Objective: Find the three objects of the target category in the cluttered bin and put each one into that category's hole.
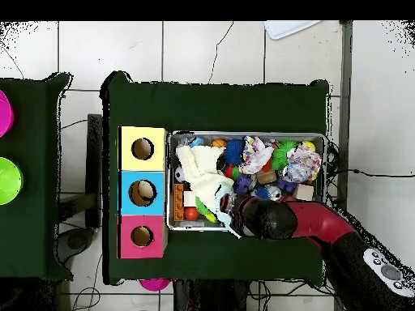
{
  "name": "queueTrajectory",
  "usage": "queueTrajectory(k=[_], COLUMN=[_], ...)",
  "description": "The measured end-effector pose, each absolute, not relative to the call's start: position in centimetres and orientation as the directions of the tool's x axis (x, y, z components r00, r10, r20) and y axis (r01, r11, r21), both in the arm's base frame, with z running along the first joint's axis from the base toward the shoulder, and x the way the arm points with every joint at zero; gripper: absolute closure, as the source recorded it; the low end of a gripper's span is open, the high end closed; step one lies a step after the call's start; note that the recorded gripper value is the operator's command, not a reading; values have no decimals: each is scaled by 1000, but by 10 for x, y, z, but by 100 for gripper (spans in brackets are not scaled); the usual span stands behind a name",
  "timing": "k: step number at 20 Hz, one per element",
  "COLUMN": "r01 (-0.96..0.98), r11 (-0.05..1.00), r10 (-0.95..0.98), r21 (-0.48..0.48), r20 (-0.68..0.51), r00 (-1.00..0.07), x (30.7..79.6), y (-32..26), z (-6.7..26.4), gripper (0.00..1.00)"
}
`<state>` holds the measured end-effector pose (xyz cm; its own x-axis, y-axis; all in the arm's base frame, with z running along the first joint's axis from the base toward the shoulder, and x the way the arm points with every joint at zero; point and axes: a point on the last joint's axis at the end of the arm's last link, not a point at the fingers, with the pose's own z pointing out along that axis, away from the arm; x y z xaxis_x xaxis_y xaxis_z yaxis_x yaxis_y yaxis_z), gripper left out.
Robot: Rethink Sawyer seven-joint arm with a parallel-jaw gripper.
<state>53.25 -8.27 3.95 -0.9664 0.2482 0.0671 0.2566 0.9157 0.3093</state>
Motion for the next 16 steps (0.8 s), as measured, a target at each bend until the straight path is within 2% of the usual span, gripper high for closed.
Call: queueTrajectory(k=[16], r01=[245], r11=[910], r10=[214], r21=[335], r20=[129], r00=[-968], x=[521], y=[-32], z=[55], gripper=[100])
